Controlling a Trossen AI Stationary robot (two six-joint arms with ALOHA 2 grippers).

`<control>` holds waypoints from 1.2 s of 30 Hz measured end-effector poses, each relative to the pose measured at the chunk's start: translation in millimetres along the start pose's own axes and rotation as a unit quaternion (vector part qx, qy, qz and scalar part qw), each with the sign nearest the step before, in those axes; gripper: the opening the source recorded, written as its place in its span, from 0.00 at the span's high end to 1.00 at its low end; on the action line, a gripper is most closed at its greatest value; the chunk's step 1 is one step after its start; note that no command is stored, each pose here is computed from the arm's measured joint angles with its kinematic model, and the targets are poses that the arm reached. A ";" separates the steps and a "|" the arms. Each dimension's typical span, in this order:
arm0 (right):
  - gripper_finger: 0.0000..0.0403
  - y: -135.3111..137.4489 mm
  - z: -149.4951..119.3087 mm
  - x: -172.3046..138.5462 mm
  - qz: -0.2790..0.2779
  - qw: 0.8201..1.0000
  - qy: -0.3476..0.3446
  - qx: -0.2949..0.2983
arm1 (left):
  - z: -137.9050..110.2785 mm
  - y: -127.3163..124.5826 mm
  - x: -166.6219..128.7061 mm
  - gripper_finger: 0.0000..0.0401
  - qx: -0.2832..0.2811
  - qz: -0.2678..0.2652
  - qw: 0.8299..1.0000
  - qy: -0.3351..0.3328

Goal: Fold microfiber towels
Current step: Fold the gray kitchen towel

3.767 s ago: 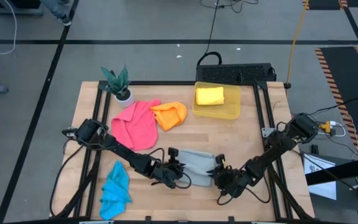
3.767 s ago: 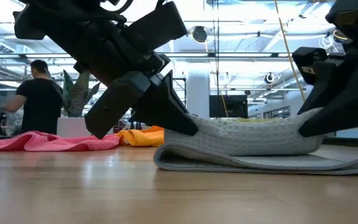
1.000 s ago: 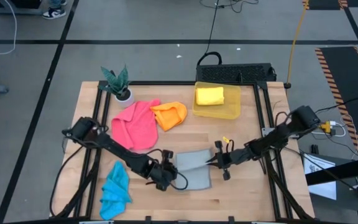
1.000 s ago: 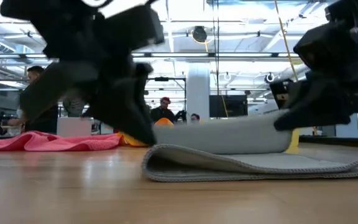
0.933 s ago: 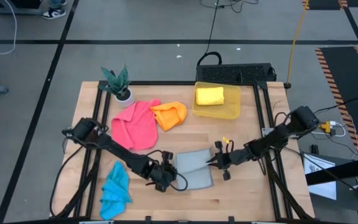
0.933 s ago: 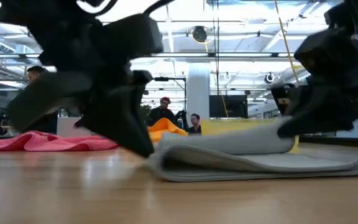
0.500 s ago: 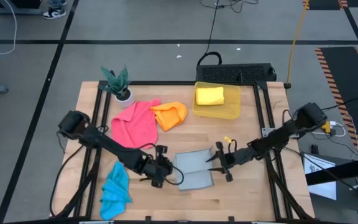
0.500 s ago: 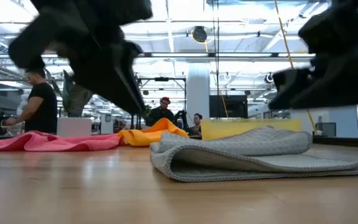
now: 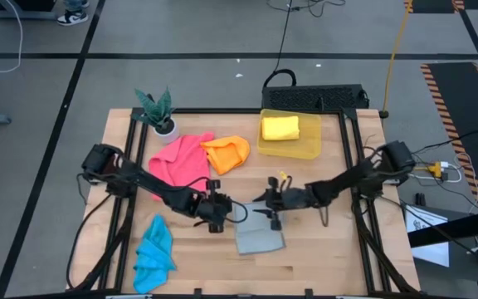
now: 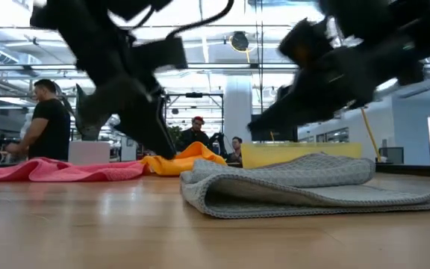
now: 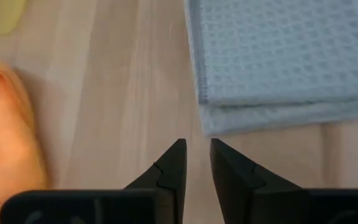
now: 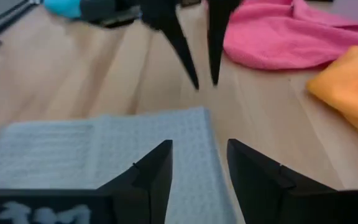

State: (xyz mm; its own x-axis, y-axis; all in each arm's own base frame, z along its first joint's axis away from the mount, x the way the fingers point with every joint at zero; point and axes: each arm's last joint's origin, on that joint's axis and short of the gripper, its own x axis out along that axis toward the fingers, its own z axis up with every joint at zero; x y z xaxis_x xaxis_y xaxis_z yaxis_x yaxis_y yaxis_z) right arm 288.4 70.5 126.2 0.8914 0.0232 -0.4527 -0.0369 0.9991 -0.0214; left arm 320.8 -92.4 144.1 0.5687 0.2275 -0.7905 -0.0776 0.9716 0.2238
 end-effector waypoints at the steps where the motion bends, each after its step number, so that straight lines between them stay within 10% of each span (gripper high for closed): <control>1: 0.65 -4.1 0.5 5.5 0.003 1.000 0.001 -0.001 | -5.2 2.2 4.1 0.81 -0.007 0.000 1.000 -0.007; 22: 0.63 -50.1 -1.5 72.2 0.142 0.986 0.039 -0.081 | -46.4 30.7 30.2 0.81 -0.046 -0.040 0.992 -0.109; 36: 0.98 -24.7 -2.1 70.8 0.089 0.988 0.041 -0.121 | -50.3 -11.5 12.2 0.81 -0.018 -0.053 0.989 -0.139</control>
State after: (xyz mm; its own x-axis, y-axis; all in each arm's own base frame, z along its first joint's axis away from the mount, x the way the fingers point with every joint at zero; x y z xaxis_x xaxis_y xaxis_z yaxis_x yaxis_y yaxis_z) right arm 351.5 47.4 92.8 0.8219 0.1849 -0.5388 -0.3055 0.9414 -0.1430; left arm 287.4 -97.5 103.2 0.7783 0.1025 -0.6195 -0.0321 0.9918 0.1236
